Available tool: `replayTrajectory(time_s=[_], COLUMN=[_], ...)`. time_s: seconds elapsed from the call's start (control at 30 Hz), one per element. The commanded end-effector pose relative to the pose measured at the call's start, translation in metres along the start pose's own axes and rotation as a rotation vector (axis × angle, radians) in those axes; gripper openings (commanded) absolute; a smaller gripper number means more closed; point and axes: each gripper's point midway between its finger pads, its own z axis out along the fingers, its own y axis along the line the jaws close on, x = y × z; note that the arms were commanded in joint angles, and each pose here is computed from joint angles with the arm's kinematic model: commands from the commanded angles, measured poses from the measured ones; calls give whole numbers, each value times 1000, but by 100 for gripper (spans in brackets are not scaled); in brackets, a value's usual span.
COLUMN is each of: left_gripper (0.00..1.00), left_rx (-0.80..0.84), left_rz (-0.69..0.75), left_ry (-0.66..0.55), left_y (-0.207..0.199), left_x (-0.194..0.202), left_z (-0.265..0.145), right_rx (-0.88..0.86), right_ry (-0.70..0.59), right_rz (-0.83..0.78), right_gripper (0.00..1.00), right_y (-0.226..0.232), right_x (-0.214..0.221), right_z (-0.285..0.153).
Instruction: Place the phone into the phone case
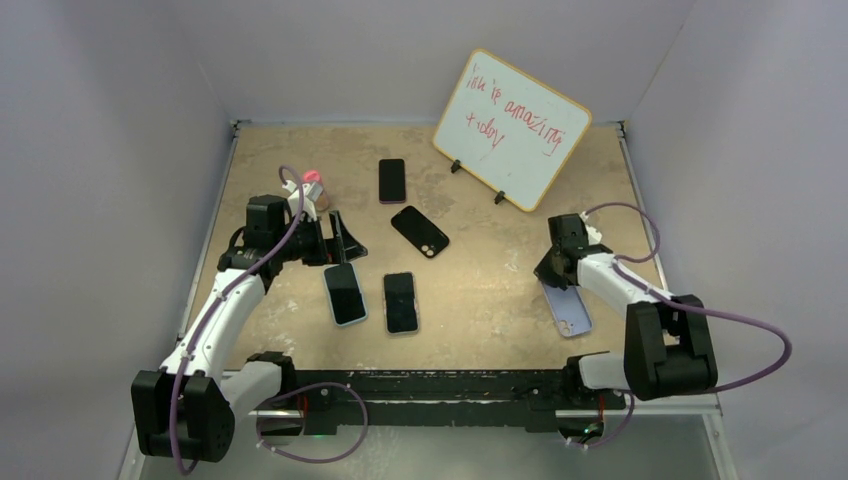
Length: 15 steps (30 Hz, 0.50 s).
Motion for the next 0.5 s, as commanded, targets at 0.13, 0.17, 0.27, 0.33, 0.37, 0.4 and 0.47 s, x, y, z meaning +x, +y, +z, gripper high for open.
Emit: replayTrajectory(time_s=[0.13, 0.17, 0.27, 0.33, 0.37, 0.4, 0.47], left_gripper=[93, 94, 94, 94, 94, 94, 94], left_rx=[-14, -16, -20, -26, -30, -33, -39], left_rz=[42, 42, 40, 39, 38, 38, 37], left_ry=[-26, -28, -27, -29, -28, -30, -31], left_y=[1, 1, 2, 3, 4, 4, 5], left_x=[-7, -7, -7, -7, -7, -7, -8], left_z=[-2, -2, -2, -2, -2, -3, -3], right_rx=[-326, -352, -435, -477, -490, -495, -504], right_ry=[189, 205, 255, 262, 255, 250, 243], right_rz=[42, 58, 131, 171, 187, 197, 221], right_gripper=[0, 0, 0, 0, 0, 0, 0], right_y=[80, 90, 122, 143, 153, 161, 176], right_x=[55, 61, 79, 85, 85, 85, 81], right_z=[-34, -37, -45, -49, -50, -50, -49])
